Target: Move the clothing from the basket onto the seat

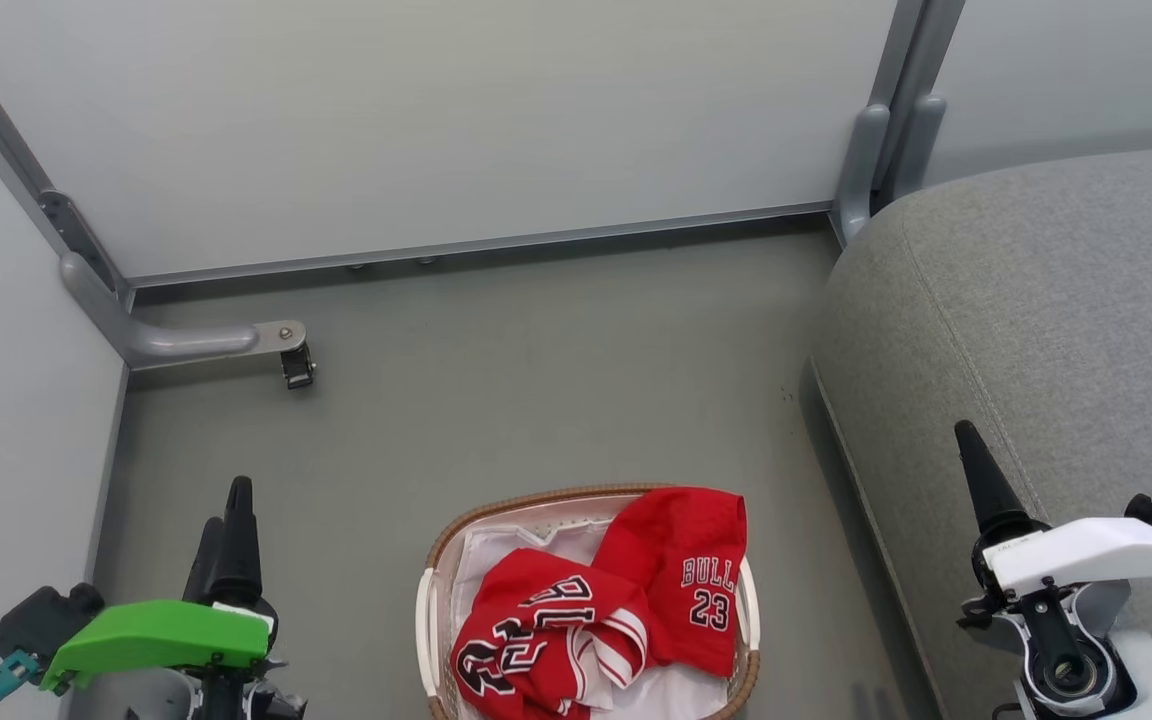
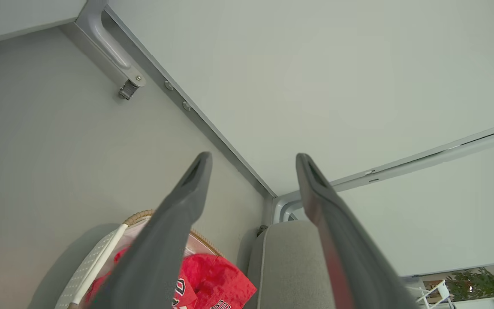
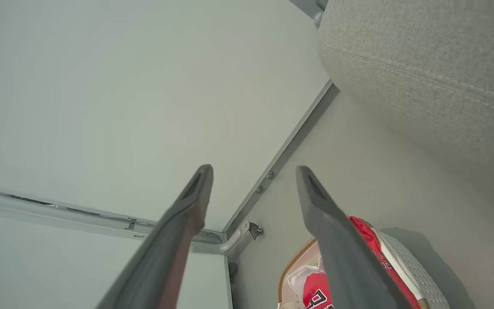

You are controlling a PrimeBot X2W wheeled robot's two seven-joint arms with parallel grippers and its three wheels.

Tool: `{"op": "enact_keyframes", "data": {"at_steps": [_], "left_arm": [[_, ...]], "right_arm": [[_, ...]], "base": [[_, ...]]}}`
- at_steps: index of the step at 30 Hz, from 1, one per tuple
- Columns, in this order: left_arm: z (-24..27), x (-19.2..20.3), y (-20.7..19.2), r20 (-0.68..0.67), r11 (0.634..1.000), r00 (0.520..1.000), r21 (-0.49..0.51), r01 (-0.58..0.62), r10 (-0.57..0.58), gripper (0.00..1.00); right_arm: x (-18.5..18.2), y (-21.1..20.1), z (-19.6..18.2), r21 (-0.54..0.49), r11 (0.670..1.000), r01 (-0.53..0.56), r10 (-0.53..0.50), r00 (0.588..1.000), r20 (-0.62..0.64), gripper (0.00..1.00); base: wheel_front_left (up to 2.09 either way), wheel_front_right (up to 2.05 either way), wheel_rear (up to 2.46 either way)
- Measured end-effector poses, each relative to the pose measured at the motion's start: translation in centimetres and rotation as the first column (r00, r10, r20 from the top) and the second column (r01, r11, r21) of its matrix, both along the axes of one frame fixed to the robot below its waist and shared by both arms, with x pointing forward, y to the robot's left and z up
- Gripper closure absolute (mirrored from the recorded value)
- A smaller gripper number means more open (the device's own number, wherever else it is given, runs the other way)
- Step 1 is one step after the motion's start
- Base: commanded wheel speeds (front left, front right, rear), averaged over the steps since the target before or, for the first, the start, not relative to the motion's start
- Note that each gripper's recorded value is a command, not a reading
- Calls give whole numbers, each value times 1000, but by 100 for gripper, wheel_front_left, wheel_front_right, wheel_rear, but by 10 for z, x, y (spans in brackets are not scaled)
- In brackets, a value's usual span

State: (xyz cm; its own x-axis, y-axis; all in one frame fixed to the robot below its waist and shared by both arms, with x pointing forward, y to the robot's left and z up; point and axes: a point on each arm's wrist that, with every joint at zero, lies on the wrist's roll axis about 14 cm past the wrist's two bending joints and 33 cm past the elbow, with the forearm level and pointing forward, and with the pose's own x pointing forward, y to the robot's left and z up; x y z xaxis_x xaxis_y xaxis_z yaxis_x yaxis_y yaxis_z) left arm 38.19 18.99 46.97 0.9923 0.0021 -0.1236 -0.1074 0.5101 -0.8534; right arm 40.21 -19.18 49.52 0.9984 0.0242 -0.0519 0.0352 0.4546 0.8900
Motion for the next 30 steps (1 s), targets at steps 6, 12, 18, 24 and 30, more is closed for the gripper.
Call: {"op": "enact_keyframes", "data": {"at_steps": [6,12,18,24,30], "left_arm": [[-4,2,-5,-15,993,1000,112,26,-25,0],[-7,4,-7,-39,966,998,254,55,-47,0],[-12,3,-9,-68,930,996,359,74,-53,0],[-13,3,-14,-77,884,994,456,104,-77,0],[-13,2,-19,-78,836,992,533,127,-101,0]], "right_arm": [[5,4,1,-112,994,-20,21,1000,7,0],[9,5,2,-226,973,-35,38,999,10,0],[11,9,1,-323,945,-55,62,998,12,0],[12,14,-2,-424,901,-86,98,995,5,0],[13,20,-1,-501,859,-105,128,992,12,0]], "base": [[0,0,0],[0,0,0],[0,0,0],[0,0,0],[0,0,0]]}}
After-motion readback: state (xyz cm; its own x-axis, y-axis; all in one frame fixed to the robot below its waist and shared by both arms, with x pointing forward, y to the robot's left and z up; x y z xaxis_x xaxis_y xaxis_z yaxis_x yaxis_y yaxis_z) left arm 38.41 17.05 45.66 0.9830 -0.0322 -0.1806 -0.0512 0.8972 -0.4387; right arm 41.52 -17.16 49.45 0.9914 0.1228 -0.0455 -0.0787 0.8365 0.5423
